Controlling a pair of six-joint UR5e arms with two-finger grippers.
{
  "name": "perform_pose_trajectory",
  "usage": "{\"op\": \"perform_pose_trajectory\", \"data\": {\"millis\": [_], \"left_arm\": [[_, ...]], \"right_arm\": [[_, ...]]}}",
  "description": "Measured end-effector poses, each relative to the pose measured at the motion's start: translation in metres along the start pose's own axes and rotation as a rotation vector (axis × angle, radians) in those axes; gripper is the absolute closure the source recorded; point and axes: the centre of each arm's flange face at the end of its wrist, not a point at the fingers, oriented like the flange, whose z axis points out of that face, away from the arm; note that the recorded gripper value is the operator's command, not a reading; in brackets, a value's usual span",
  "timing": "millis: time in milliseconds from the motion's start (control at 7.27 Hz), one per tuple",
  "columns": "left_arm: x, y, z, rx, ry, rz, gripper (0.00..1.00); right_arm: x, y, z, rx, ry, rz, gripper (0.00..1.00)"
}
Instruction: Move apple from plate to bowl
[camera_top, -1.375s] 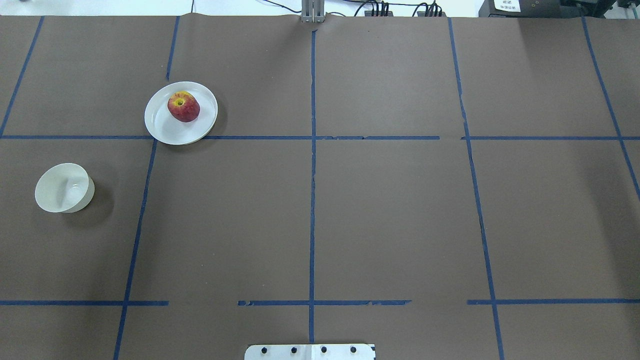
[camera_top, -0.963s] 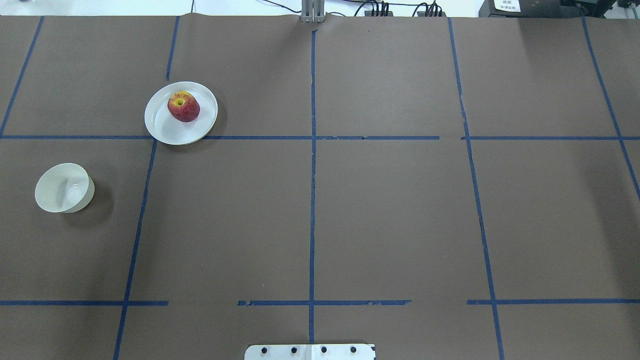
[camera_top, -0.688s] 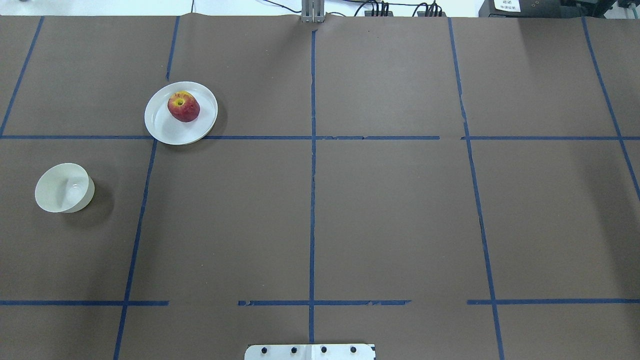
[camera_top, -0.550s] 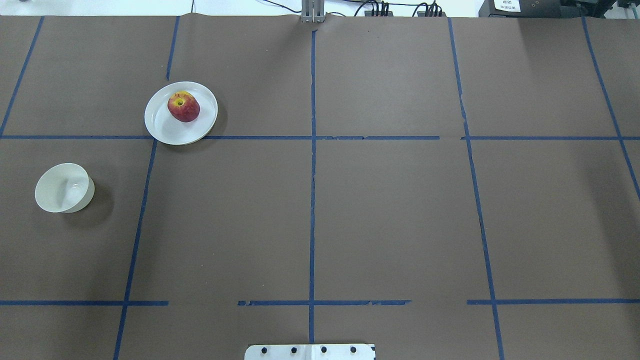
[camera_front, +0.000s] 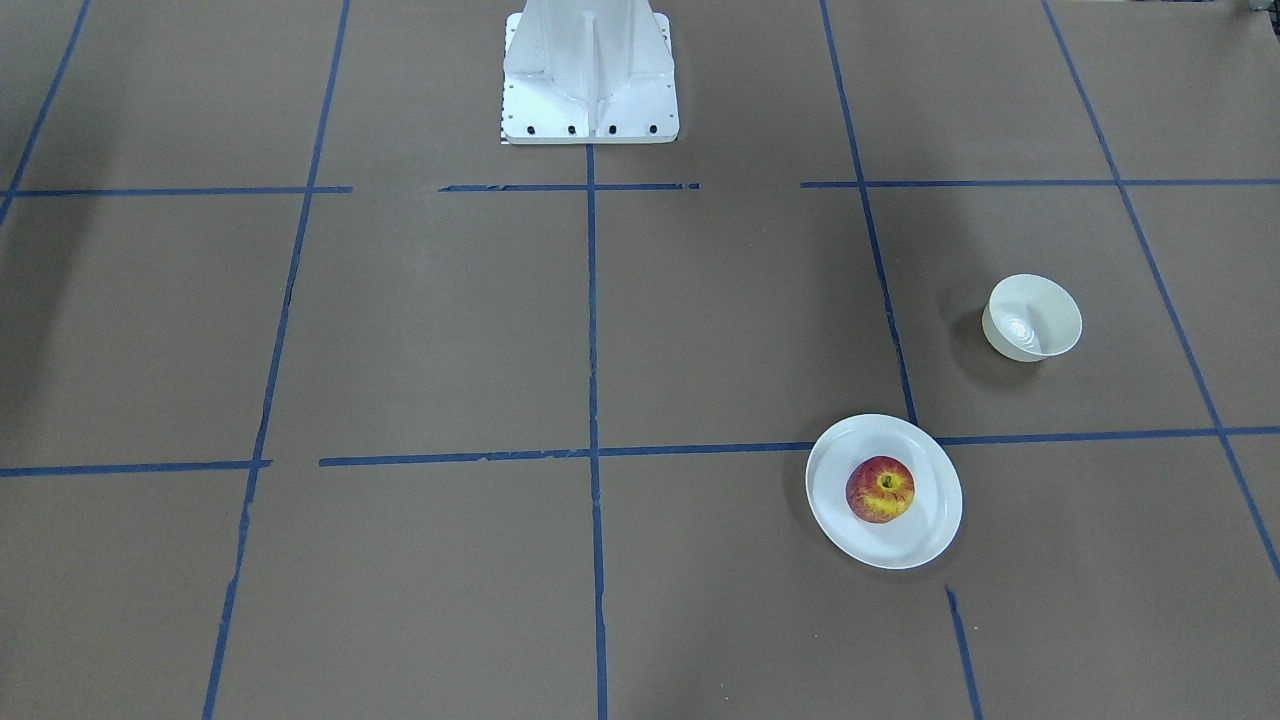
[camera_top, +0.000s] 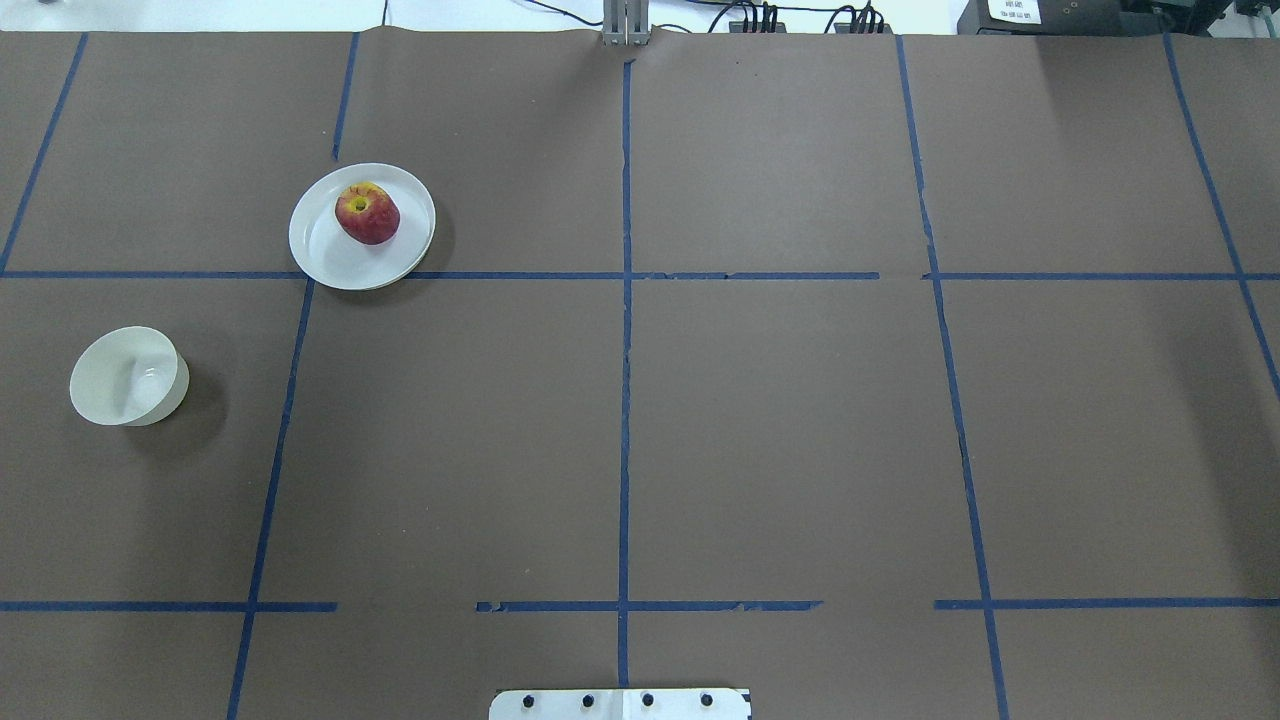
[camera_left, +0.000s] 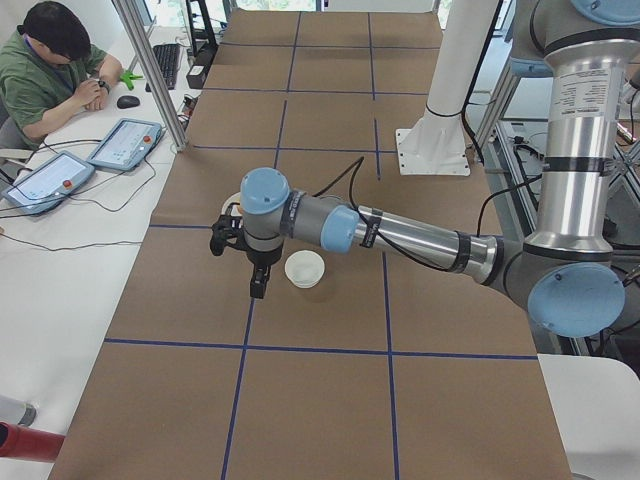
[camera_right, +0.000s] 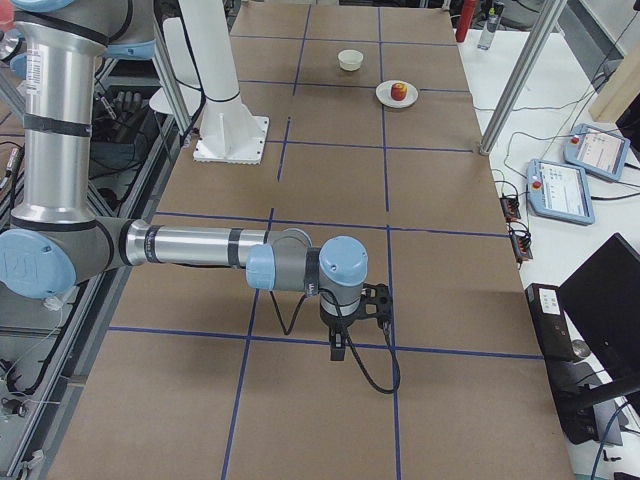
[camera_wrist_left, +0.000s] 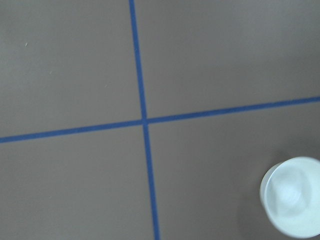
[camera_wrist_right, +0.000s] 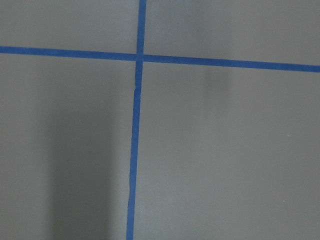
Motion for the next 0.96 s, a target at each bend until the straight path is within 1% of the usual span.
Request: {"op": "perform_pose_trajectory", "data": {"millis": [275, 550, 688, 825, 962], "left_arm": [[0.110, -0.052, 0.033, 0.010, -0.012, -0.063, 0.00], [0.219, -0.096, 0.084, -0.024, 0.006, -0.113, 0.00], [0.256, -0.109, 0.110, -0.003, 0.006, -0.124, 0.00], [0.276, -0.114, 0.131, 0.021, 0.015, -0.129, 0.00], [0.291, -0.114, 0.145, 0.028, 0.027, -0.131, 0.00]], "right_arm": [[0.000, 0.000, 0.000, 0.000, 0.000, 0.000, 0.00], [0.000, 0.000, 0.000, 0.000, 0.000, 0.000, 0.00], [0.000, 0.000, 0.000, 0.000, 0.000, 0.000, 0.00], [0.000, 0.000, 0.000, 0.000, 0.000, 0.000, 0.00], [0.000, 0.000, 0.000, 0.000, 0.000, 0.000, 0.00]]}}
